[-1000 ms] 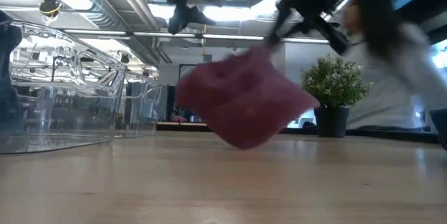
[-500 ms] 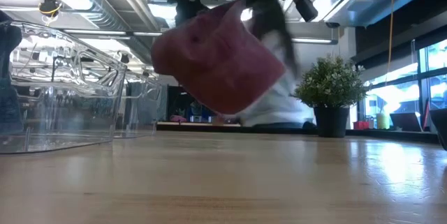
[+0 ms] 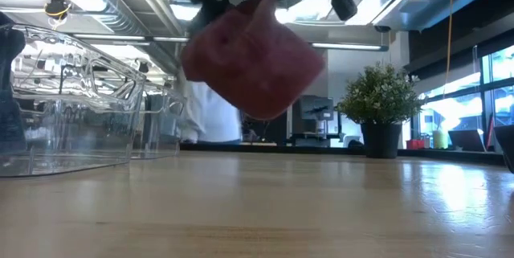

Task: Pick & Place hat
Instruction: Put the red cap into the top transparent bin

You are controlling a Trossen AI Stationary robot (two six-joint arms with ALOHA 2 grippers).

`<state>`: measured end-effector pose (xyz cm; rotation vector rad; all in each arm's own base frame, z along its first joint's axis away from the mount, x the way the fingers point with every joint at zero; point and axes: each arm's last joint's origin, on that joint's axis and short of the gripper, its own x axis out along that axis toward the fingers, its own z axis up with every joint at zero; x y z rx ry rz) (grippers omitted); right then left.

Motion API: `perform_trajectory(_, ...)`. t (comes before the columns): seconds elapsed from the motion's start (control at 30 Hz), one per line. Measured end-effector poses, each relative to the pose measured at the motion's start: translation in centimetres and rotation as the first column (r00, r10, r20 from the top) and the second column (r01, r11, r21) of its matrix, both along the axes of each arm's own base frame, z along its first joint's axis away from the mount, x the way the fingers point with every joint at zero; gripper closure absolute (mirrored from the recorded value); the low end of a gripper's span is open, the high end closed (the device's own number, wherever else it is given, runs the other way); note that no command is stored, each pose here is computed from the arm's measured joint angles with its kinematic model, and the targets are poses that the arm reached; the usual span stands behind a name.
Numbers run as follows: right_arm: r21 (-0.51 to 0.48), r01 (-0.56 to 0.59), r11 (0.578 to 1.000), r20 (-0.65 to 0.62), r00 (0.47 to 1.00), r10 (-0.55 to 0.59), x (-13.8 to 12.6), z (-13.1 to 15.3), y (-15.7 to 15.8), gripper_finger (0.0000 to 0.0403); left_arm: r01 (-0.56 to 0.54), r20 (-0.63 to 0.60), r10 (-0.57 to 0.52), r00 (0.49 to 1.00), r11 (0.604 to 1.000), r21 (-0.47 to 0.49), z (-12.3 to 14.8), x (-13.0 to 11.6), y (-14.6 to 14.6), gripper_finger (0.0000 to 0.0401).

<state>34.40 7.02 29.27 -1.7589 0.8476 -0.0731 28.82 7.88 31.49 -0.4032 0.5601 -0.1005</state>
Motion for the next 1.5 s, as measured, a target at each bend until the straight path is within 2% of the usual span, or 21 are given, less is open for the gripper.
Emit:
perform_trajectory(0.2, -0.002, -0.001, 1.0, 0.007, 1.0, 0.001, 0.1, 0.1, 0.0, 0.0391, 0.003, -0.091, -0.002, 0.996, 1.0, 0.009, -0.8, -0.5, -0.1, 0.0206)
perform_trajectory(0.33, -0.002, -0.001, 1.0, 0.007, 1.0, 0.001, 0.1, 0.1, 0.0, 0.0391, 0.007, -0.071, -0.005, 0.997, 0.999, 0.031, -0.6, -0.4, -0.1, 0.0216)
perform_trajectory(0.43, -0.001, -0.001, 1.0, 0.008, 1.0, 0.001, 0.1, 0.1, 0.0, 0.0391, 0.009, -0.037, -0.008, 0.999, 0.999, 0.042, -0.4, -0.2, -0.1, 0.0234)
perform_trajectory(0.73, 0.034, 0.015, 0.999, 0.034, 0.999, -0.016, 0.1, 0.1, 0.0, 0.039, 0.017, -0.06, -0.014, 0.998, 0.999, 0.045, -0.6, -0.3, -0.1, 0.0322)
perform_trajectory(0.87, 0.038, 0.017, 0.999, 0.037, 0.999, -0.018, 0.1, 0.1, 0.0, 0.0368, 0.025, -0.057, -0.022, 0.998, 0.998, 0.06, -0.6, -0.4, -0.1, 0.0366)
perform_trajectory(0.97, 0.039, 0.016, 0.999, 0.038, 0.999, -0.018, 0.0, 0.1, 0.0, 0.0354, 0.027, -0.056, -0.024, 0.998, 0.998, 0.063, -0.6, -0.4, -0.1, 0.0372)
perform_trajectory(1.07, 0.041, 0.016, 0.999, 0.042, 0.999, -0.018, 0.1, 0.1, 0.0, 0.0345, 0.0, -0.064, 0.002, 0.998, 1.0, 0.026, -0.6, -0.4, 0.0, 0.0372)
perform_trajectory(1.3, 0.15, 0.058, 0.987, 0.121, 0.99, -0.077, 0.1, 0.1, 0.0, 0.0315, -0.072, -0.075, 0.07, 0.995, 0.997, -0.035, -0.3, -0.7, 0.8, 0.0372)
perform_trajectory(1.5, 0.298, 0.1, 0.949, 0.214, 0.962, -0.169, 0.0, 0.1, 0.1, 0.0288, -0.117, -0.07, 0.114, 0.991, 0.992, -0.054, -0.1, -1.1, 1.6, 0.0372)
